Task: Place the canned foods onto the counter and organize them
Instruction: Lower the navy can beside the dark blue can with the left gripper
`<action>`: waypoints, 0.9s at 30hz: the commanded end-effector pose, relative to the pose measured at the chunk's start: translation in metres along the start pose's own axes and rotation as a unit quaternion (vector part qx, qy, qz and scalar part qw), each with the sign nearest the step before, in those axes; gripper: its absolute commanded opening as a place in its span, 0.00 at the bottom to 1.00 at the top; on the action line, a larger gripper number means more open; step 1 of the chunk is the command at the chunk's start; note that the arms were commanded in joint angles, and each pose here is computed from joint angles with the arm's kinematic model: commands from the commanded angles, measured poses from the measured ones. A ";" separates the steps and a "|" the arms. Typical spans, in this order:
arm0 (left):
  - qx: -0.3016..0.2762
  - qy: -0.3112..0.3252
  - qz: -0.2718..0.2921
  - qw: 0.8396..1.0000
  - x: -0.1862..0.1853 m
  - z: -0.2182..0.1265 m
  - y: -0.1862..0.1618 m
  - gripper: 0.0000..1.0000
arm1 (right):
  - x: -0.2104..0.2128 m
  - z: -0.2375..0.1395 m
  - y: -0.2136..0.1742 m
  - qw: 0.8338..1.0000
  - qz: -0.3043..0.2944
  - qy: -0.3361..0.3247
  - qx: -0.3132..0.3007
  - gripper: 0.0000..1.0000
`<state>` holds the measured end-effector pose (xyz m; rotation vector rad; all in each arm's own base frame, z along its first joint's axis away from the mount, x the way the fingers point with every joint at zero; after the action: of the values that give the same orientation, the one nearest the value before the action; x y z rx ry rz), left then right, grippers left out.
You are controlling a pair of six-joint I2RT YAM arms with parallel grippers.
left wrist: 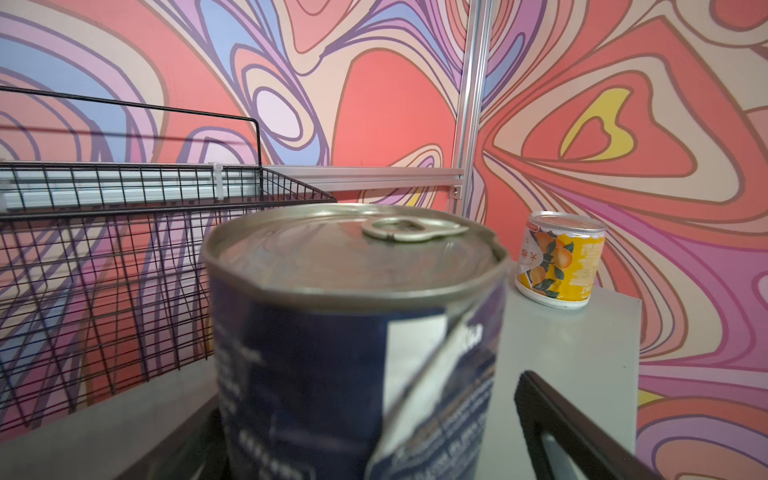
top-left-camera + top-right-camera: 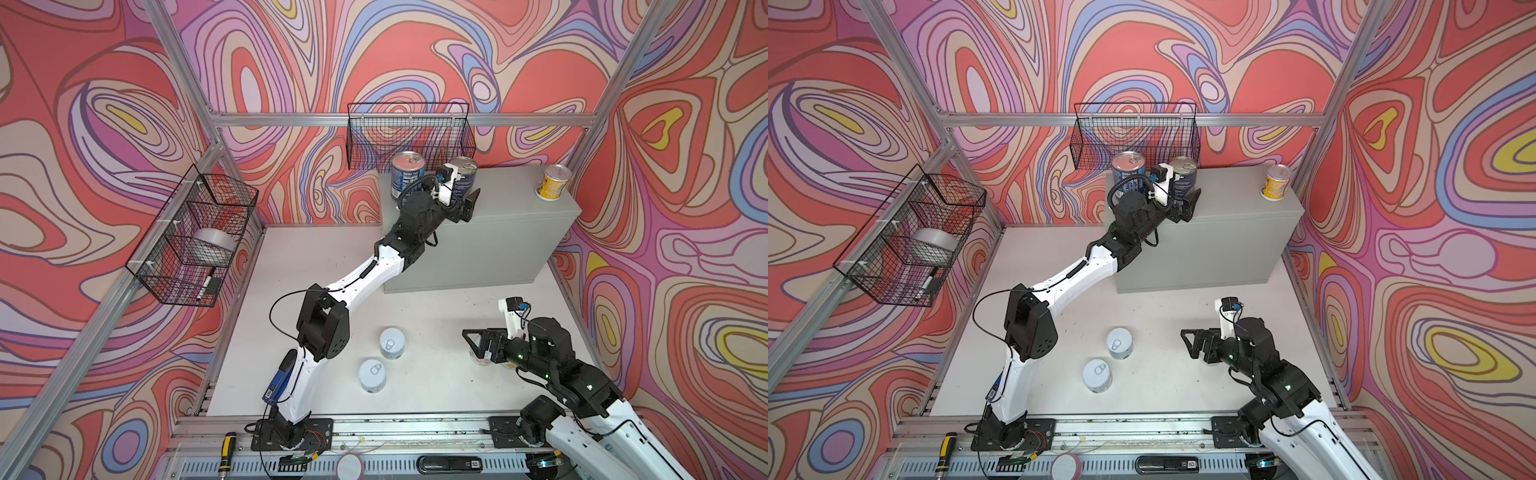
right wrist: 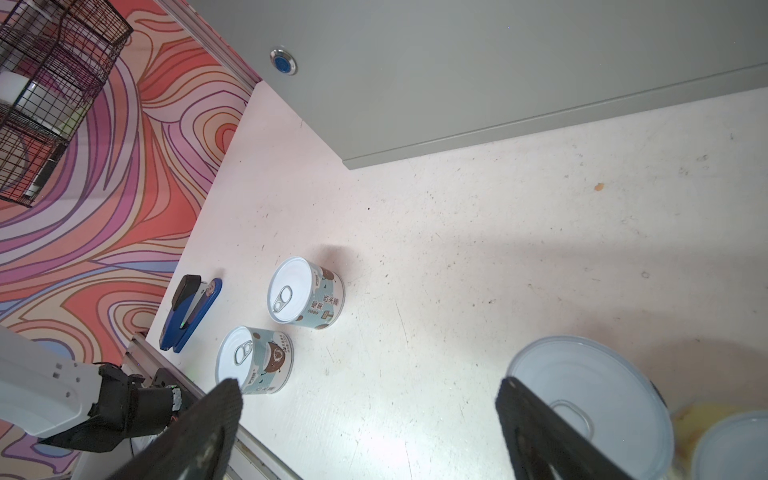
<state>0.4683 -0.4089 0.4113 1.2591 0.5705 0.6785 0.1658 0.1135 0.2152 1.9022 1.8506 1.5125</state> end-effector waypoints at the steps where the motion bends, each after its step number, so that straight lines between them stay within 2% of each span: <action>1: -0.018 -0.015 -0.003 1.000 -0.001 -0.006 0.017 1.00 | 0.000 -0.004 0.002 1.000 0.003 -0.003 -0.006 0.98; 23: -0.036 -0.004 0.023 0.999 0.001 -0.019 0.024 1.00 | -0.001 -0.002 0.001 1.000 0.007 -0.006 -0.001 0.98; 27: -0.025 -0.006 0.022 0.999 0.001 -0.018 0.025 1.00 | -0.001 -0.001 0.001 1.000 0.006 -0.006 -0.001 0.98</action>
<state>0.4593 -0.4004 0.4112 1.2555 0.5374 0.7010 0.1647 0.1129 0.2145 1.9161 1.8470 1.5102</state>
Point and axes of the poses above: each gripper's point midway between its finger pads, its own z axis out along the fingers, its own x axis along the line the jaws close on, y = z × x, the point moved 4 cm from there along -z, back along the fingers, and after that the axes turned 3 degrees about z, right-handed, at the moved point
